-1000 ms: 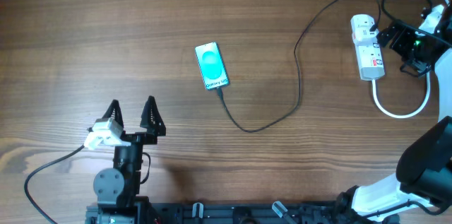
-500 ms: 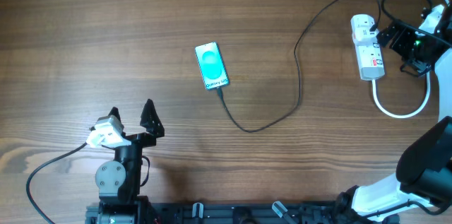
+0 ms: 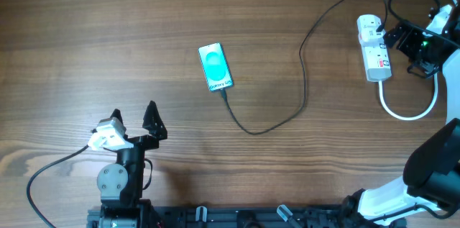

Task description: Plug charger to phone and switch on socket

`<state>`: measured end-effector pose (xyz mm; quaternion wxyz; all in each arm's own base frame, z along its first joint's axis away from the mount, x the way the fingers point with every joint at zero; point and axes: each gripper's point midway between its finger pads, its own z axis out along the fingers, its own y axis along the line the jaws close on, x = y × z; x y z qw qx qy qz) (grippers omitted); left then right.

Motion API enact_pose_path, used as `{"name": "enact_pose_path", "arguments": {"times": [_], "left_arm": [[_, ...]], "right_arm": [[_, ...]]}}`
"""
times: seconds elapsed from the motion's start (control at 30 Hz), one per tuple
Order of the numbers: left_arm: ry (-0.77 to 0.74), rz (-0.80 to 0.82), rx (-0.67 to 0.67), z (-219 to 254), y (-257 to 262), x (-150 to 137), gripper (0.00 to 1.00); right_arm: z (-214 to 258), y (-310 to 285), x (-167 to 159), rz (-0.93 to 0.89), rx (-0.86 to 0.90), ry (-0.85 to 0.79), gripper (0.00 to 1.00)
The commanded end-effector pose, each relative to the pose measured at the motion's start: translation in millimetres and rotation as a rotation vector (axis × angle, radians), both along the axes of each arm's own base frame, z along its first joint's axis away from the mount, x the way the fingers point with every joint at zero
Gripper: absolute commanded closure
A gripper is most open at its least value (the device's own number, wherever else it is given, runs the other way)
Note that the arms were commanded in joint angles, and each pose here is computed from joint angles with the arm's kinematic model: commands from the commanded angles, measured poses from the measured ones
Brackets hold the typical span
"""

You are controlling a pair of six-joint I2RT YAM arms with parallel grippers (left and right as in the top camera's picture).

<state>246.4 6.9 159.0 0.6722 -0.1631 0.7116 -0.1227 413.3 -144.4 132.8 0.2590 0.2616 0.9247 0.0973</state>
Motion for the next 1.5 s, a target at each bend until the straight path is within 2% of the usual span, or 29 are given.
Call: {"name": "enact_pose_path", "arguments": {"times": [0.0, 0.3, 0.5, 0.63, 0.73, 0.97, 1.1, 1.47], "left_arm": [[0.002, 0.019, 0.022, -0.5, 4.0, -0.4, 0.0], [0.003, 0.019, 0.022, -0.6, 4.1, -0.4, 0.0], [0.003, 0.019, 0.022, -0.6, 4.0, -0.4, 0.0], [0.003, 0.019, 0.022, -0.6, 4.1, -0.4, 0.0], [0.003, 0.019, 0.022, -0.6, 4.1, -0.4, 0.0], [0.003, 0.019, 0.022, -0.6, 4.0, -0.4, 0.0], [0.003, 0.019, 0.022, -0.6, 4.1, -0.4, 0.0], [0.003, 0.019, 0.022, -0.6, 4.1, -0.4, 0.0]], "right_arm": [[-1.7, 5.1, 0.0, 0.006, 0.016, 0.0, 0.0], [2.7, 5.3, -0.3, 0.006, 0.012, -0.009, 0.0], [106.5, 19.7, -15.4, 0.025, -0.095, -0.242, 0.0], [183.3, 58.7, -39.3, 0.093, -0.165, -0.432, 0.0], [248.1, 119.8, -75.0, 0.224, -0.197, -0.624, 0.0], [315.5, 161.6, -149.3, 0.31, -0.238, -0.865, 0.0], [315.4, 162.7, -186.9, 0.293, -0.252, -0.868, 0.0], [257.8, 152.5, -267.0, 0.216, -0.277, -0.665, 0.0]]}}
